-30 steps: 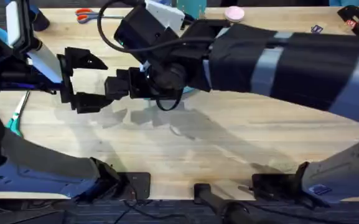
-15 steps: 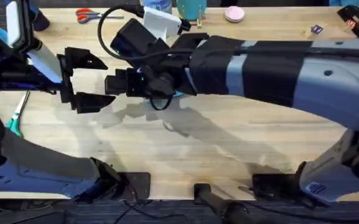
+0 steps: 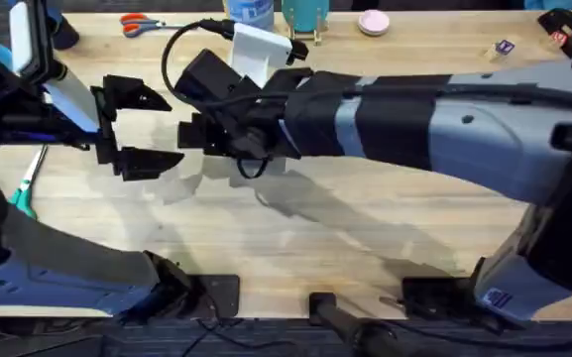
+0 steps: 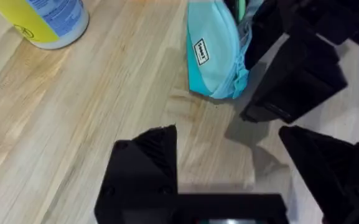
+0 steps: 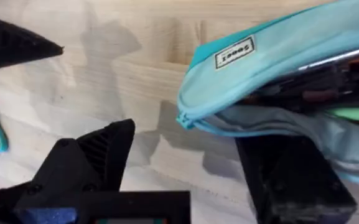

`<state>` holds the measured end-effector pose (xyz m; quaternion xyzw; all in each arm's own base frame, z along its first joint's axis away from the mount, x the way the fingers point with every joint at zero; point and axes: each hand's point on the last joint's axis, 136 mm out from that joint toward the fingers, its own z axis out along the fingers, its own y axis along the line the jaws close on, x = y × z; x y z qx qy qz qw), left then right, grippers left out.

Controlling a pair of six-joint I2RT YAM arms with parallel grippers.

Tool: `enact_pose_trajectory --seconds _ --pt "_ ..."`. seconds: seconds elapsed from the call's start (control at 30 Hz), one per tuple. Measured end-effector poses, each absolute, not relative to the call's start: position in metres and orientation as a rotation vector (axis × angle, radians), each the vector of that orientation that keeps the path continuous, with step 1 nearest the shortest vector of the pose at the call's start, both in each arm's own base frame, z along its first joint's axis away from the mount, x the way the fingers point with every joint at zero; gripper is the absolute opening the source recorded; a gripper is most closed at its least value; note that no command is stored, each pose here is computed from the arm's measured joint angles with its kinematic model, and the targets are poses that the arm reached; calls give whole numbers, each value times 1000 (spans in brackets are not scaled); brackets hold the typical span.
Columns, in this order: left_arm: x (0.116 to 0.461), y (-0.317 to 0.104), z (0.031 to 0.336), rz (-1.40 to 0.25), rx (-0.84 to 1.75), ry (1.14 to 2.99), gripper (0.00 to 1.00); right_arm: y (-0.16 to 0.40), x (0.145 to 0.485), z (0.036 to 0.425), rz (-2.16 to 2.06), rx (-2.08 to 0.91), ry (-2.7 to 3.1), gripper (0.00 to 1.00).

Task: Unzip the bag, pick up the pens from the table one at a time and place them inside, then zip the bag closed.

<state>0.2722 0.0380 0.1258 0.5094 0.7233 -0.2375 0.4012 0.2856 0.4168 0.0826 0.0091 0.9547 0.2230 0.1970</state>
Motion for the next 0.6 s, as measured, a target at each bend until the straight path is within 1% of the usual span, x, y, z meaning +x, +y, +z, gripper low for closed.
enact_pose_trajectory --seconds 0.23,0.3,0.33,0.47,0.53,0.6 --pt "272 38 126 -600 1288 1829 994 414 292 84 593 59 2640 828" --pt "272 38 126 -600 1288 1829 994 413 293 84 584 69 2634 767" --pt "272 38 126 -600 1288 1829 994 412 294 84 579 73 2630 723" --pt "272 38 126 -600 1288 1829 995 406 298 81 540 91 2621 422" --pt "272 38 126 -600 1288 1829 995 404 299 79 526 99 2622 346" --pt "272 38 126 -600 1288 1829 994 402 298 78 518 107 2627 324"
